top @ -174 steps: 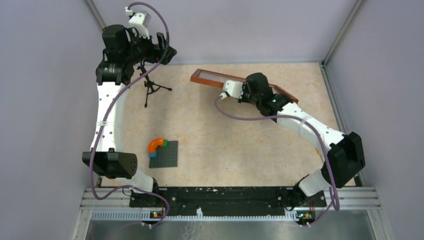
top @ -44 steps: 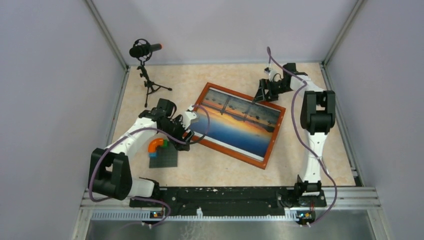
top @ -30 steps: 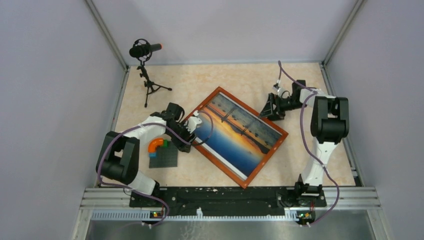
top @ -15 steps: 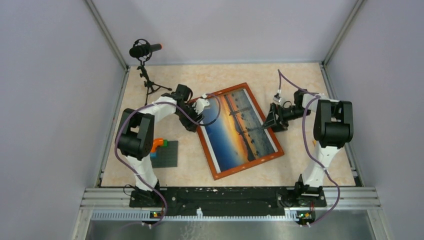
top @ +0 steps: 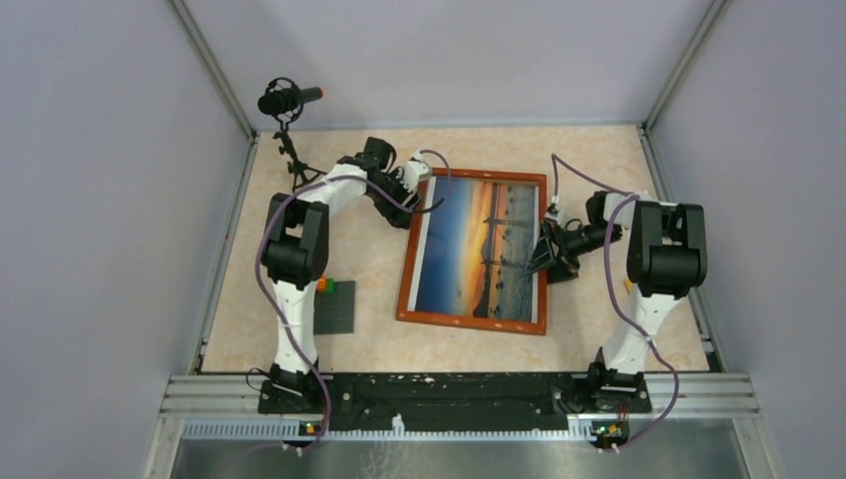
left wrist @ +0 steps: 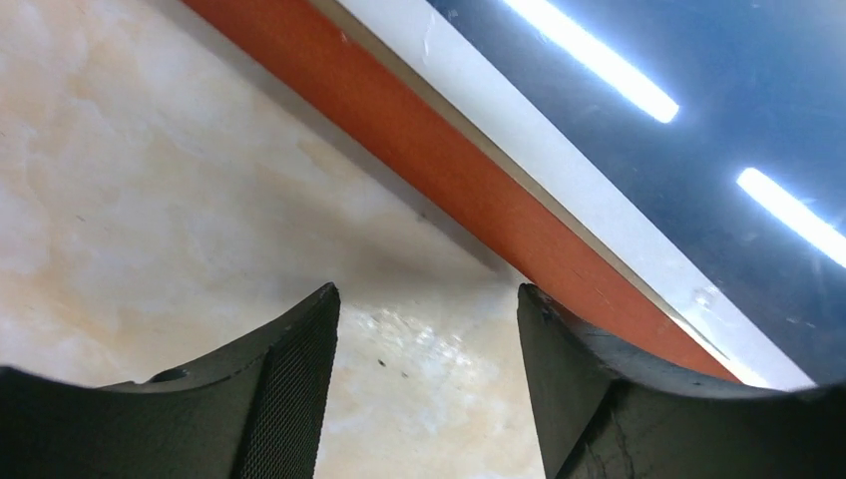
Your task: Take the photo out of the frame
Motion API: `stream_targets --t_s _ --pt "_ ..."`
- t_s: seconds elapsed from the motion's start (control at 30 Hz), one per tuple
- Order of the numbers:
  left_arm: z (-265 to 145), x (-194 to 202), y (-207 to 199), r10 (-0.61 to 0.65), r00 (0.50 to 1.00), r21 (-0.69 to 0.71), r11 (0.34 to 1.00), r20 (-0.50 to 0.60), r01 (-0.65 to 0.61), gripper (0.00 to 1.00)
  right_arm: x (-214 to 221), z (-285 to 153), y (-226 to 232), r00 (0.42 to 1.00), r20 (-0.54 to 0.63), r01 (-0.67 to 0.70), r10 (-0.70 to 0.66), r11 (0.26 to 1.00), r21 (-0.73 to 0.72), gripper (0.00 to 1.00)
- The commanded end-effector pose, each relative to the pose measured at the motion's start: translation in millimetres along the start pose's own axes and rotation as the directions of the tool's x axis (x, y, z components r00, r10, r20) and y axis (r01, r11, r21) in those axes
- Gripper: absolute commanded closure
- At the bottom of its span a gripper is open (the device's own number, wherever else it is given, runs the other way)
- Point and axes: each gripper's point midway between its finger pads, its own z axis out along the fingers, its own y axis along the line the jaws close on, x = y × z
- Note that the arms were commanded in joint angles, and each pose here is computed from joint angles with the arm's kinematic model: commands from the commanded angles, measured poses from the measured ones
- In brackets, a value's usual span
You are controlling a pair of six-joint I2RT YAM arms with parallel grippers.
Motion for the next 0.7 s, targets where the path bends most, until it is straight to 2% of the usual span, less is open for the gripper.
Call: stream_targets --t_s 0.0,0.1,0.2,0.37,0.67 --pt "-23.6 -11.2 -26.8 -0.172 0.985 0.127 0.978 0.031 0.167 0.27 7.9 9.3 -43.7 0.991 -0.059 0.128 -0.12 0.979 0.159 0.1" --pt "-50.1 -14.8 -14.4 -0.305 0.948 0.131 0.947 0.085 0.293 0.2 9.4 4.5 -48.8 0.988 -0.065 0.154 -0.143 0.965 0.211 0.1" --pt "-60.2 -24.6 -22.3 -0.351 0.928 0.174 0.929 0.129 0.327 0.17 10.9 6.3 -54.0 0.985 -0.087 0.164 -0.147 0.954 0.25 0.1" --pt "-43.3 -32.0 -37.0 -0.431 0.894 0.257 0.884 0.121 0.391 0.14 12.2 30.7 -37.7 0.98 -0.134 0.176 -0.15 0.96 0.217 0.1" --pt "-4.3 -33.3 -26.4 -0.517 0.848 0.326 0.826 0.115 0.46 0.11 22.3 68.1 -2.3 0.981 -0.166 0.115 -0.1 0.99 0.084 0.1"
